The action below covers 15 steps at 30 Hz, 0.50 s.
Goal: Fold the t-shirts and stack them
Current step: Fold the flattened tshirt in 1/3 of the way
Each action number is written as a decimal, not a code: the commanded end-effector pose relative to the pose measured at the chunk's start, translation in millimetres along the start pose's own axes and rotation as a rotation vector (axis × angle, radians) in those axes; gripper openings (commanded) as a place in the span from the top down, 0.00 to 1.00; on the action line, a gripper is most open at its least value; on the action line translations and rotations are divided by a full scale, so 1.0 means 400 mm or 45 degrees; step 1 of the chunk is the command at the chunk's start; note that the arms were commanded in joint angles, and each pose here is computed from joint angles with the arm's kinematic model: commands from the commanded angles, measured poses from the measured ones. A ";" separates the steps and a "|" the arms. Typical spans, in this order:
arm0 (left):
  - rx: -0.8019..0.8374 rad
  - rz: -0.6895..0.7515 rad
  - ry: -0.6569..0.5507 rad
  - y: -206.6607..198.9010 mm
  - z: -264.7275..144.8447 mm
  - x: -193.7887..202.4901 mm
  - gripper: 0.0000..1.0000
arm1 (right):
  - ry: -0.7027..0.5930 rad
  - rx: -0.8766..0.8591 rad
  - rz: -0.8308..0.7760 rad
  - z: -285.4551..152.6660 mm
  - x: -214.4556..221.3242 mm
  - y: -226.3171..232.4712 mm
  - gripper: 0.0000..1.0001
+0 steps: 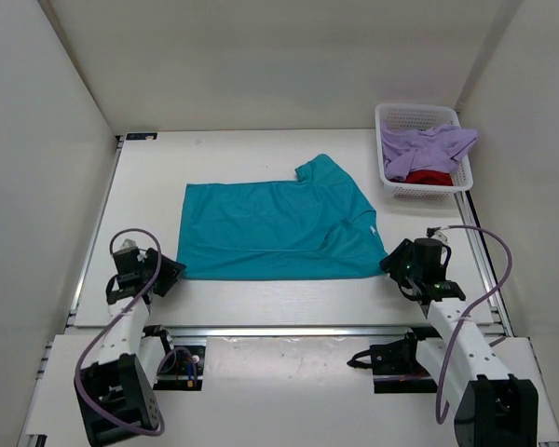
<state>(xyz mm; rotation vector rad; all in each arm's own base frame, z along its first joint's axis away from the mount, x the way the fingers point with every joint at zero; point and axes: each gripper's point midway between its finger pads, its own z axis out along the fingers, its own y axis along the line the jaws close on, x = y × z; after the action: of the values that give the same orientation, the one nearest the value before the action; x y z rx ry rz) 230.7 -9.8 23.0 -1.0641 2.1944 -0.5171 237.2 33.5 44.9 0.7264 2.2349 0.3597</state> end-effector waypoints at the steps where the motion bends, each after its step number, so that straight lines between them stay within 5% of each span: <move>1: 0.031 0.052 -0.052 -0.025 -0.039 -0.041 0.38 | -0.078 0.000 -0.014 -0.018 -0.045 0.013 0.56; 3: 0.051 0.111 -0.151 -0.076 -0.072 -0.099 0.36 | -0.131 -0.045 -0.065 -0.041 -0.097 0.054 0.55; 4: 0.067 0.158 -0.212 -0.110 -0.091 -0.129 0.46 | -0.148 -0.084 -0.108 -0.051 -0.111 0.086 0.55; 7: 0.222 0.249 -0.211 -0.232 -0.108 -0.122 0.57 | -0.097 -0.215 -0.259 -0.055 -0.102 0.205 0.72; 9: 0.312 0.364 -0.080 -0.307 -0.087 -0.016 0.61 | -0.032 -0.251 -0.381 -0.036 -0.063 0.274 0.96; 10: 0.320 0.380 -0.106 -0.330 -0.080 -0.007 0.63 | 0.005 -0.276 -0.483 -0.029 -0.039 0.324 0.99; 15: 0.411 0.630 0.139 -0.423 -0.034 0.216 0.67 | 0.159 -0.341 -0.650 0.047 0.031 0.429 0.98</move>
<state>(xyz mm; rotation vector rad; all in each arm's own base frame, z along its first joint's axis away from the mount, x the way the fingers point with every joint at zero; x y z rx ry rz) 264.5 -157.0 102.9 -0.3457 2.2587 -0.6880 297.0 171.1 109.1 0.0561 2.3223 0.4663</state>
